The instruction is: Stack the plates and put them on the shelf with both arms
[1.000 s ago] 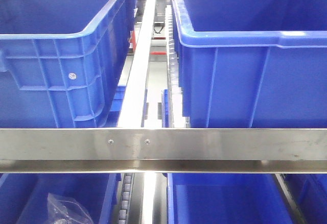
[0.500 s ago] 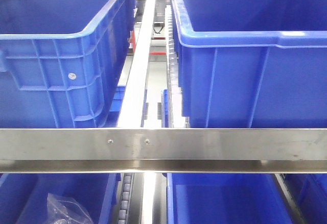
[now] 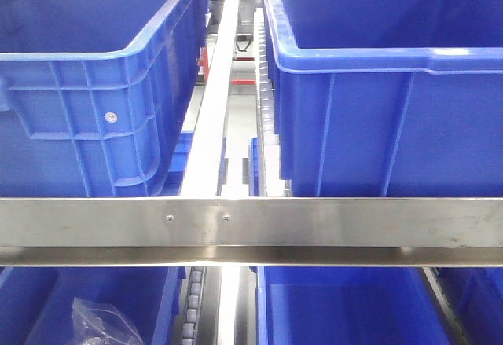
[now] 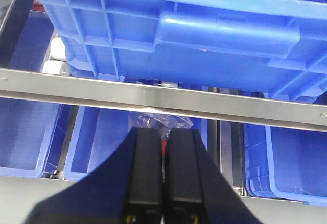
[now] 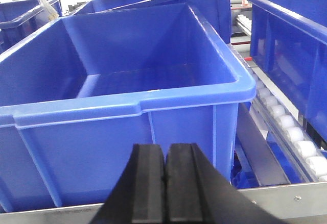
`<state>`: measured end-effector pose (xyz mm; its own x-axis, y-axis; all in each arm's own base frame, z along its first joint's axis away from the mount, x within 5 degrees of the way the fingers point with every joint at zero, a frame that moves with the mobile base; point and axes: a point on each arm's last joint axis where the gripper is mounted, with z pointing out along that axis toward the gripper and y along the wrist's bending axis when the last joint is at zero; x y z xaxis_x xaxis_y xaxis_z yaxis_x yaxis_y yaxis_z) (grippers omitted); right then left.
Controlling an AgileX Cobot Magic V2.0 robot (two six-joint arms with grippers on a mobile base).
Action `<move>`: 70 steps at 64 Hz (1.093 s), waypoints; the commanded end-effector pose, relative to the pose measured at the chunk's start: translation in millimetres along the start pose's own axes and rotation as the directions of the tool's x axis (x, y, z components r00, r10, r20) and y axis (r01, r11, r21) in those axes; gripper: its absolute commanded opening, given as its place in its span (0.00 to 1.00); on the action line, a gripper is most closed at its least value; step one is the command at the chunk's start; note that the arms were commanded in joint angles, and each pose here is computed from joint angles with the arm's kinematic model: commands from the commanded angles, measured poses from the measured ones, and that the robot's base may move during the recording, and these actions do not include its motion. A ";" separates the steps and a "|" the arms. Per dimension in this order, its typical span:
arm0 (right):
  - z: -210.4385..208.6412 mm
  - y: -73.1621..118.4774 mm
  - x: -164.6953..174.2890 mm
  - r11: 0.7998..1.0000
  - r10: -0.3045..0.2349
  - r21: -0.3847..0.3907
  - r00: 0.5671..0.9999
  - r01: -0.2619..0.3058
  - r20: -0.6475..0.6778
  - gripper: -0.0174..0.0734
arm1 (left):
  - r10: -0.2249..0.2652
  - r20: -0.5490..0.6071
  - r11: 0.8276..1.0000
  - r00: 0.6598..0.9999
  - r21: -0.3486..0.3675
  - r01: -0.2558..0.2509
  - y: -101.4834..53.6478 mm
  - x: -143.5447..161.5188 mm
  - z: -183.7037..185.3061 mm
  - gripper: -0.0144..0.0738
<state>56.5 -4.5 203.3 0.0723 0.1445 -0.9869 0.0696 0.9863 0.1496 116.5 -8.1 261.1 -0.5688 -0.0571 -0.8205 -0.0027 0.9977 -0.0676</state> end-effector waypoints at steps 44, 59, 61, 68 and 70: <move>-2.0 2.2 -9.6 1.000 -0.003 -0.024 0.994 0.005 0.111 0.25 | -0.070 0.610 0.990 0.790 0.138 -0.019 5.9 80.0 -20.7 0.27; -2.0 2.2 -9.6 1.000 -0.003 -0.024 0.994 0.005 0.111 0.25 | -0.070 0.584 0.991 0.809 0.135 -0.012 6.2 81.2 -19.3 0.27; -2.0 2.2 -9.6 1.000 -0.003 -0.024 0.994 0.005 0.111 0.25 | -0.069 0.583 0.991 0.809 0.135 -0.012 6.2 81.2 -19.2 0.27; -2.0 2.2 -9.6 1.000 -0.003 -0.024 0.994 0.005 0.111 0.25 | -0.069 0.580 0.991 0.811 0.134 -0.012 6.2 81.3 -19.0 0.27; -2.0 2.2 -9.6 1.000 -0.003 -0.024 0.994 0.005 0.111 0.25 | -0.069 0.580 0.991 0.811 0.134 -0.012 6.2 81.3 -19.0 0.27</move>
<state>56.4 -4.5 204.0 0.0801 0.1465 -0.9860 0.0676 0.9861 0.1520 56.0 -5.1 196.8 -0.0802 -0.1128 -0.9904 0.0912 0.9886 -0.1199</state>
